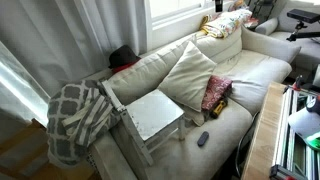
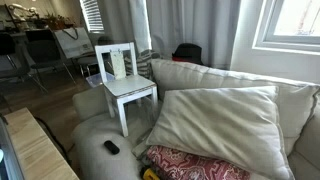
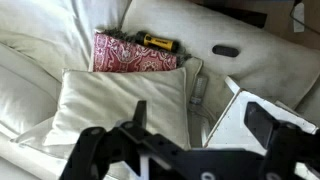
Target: Put the yellow torch on the white chair in a standing position
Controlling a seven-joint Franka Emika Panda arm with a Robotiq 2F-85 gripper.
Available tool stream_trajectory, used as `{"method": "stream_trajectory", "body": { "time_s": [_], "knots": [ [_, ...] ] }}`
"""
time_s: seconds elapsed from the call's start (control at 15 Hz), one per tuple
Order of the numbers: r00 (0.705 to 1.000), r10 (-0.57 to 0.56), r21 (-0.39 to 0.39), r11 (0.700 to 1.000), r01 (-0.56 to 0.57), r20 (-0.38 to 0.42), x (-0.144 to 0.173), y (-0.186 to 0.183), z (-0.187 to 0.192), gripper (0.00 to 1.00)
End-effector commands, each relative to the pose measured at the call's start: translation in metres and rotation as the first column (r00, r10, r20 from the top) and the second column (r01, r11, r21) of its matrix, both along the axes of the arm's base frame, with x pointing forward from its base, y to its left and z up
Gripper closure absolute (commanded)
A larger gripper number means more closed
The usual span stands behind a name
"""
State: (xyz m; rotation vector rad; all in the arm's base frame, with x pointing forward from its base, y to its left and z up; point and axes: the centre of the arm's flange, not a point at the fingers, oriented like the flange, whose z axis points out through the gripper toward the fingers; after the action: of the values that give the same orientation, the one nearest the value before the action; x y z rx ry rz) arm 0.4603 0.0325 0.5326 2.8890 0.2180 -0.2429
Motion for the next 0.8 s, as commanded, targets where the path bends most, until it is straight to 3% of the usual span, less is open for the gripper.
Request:
{"method": "stream_trajectory", "body": {
  "time_s": [0.0, 0.6, 0.73],
  "knots": [
    [1.000, 0.000, 0.000, 1.000, 0.000, 0.000, 0.000, 0.000, 0.000, 0.00],
    [1.000, 0.000, 0.000, 1.000, 0.000, 0.000, 0.000, 0.000, 0.000, 0.00],
    [0.999, 0.036, -0.126, 0.991, -0.034, 0.014, -0.004, 0.013, 0.013, 0.00]
  ]
}}
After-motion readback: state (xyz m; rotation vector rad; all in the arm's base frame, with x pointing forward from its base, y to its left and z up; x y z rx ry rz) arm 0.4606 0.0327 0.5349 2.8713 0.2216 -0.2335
